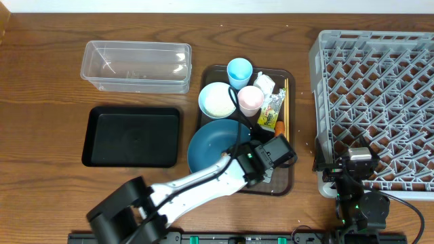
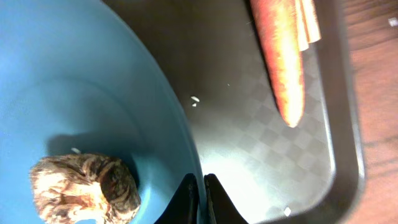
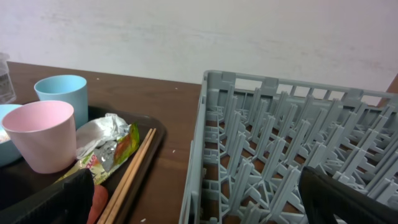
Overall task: Sort waste into correct bins and load items into the dishwasher rack
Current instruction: 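Grasp the blue plate rim with the left gripper, then lift the blue plate and carry it left over the black tray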
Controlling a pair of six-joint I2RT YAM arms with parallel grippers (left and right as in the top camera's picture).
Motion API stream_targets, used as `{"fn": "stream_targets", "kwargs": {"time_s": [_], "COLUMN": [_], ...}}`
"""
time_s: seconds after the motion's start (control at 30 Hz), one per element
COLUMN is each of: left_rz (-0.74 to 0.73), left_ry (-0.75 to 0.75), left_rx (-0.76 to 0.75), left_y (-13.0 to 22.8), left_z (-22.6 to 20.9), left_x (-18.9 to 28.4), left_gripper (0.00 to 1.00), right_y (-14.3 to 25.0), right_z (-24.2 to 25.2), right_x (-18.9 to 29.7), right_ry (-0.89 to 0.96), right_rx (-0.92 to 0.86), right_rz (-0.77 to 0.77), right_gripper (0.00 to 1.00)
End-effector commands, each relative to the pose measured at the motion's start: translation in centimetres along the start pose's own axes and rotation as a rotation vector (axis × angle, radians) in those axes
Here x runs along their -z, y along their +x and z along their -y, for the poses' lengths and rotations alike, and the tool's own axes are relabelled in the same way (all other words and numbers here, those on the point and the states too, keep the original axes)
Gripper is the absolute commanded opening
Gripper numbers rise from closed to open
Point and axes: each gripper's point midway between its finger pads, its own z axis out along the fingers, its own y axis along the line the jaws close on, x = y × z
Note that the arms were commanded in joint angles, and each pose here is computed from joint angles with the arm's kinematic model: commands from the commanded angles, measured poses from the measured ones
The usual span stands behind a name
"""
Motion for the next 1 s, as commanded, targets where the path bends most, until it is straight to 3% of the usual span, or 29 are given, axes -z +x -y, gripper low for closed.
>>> {"fn": "stream_targets", "kwargs": {"time_s": [0.0,0.47,0.8,0.97], "left_rz": [0.033,0.223,0.368,0.381], "left_ry": [0.025,0.132,0.034,0.108], "left_rx": [0.025,0.027,0.211,0.321], "left_y": [-0.6,-3.2,-5.3,-6.4], "left_z": [-0.1,-0.8,-9.4,-12.8], "left_x": [2.0,10.4,16.1,17.8], "left_gripper": [0.06,0.06,0.06,0.06], "right_y": [0.1,0.1,0.1,0.1], "right_z": [0.3,0.3,0.3,0.3], "right_x": [0.0,0.0,0.0,0.0], "right_ry": [0.015,0.015,0.015,0.015], "right_rx": [-0.009,-0.009,-0.009,-0.009], "right_rz": [-0.001,-0.001,-0.001,-0.001], "right_gripper": [0.99,0.99,0.99,0.99]}}
